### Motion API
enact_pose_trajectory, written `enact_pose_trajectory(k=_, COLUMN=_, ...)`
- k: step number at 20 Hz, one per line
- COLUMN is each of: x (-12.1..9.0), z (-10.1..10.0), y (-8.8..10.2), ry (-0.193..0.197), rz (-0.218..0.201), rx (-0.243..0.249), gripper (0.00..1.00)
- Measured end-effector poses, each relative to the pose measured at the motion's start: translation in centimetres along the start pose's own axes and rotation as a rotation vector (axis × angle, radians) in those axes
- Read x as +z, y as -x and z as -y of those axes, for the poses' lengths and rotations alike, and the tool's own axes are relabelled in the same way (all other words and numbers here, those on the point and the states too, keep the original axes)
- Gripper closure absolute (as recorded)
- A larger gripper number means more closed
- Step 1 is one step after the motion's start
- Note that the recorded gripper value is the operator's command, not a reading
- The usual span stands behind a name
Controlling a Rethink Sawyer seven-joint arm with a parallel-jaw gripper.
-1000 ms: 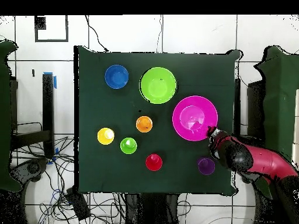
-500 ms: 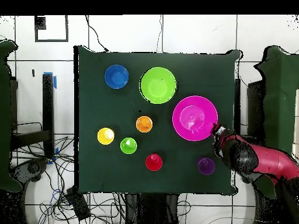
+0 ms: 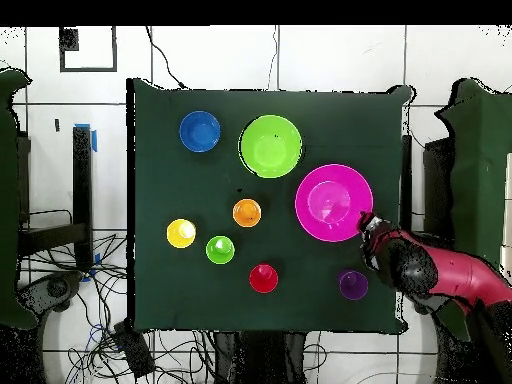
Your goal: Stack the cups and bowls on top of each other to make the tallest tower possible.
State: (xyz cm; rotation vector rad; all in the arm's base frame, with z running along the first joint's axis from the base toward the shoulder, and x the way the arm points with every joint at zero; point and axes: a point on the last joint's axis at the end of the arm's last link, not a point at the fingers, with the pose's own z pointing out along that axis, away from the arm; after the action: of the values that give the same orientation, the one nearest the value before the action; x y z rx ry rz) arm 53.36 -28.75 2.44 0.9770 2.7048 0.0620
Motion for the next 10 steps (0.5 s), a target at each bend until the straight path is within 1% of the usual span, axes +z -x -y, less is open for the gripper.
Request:
enact_pose_trajectory(k=5, x=0.7, z=-0.8, y=-0.9, ry=0.005, rz=-0.018, rx=-0.010, gripper=0.00)
enact_pose_trajectory(k=10, x=1.9, z=-1.9, y=-2.4, ry=0.014, rz=-0.050, rx=-0.024, gripper=0.00)
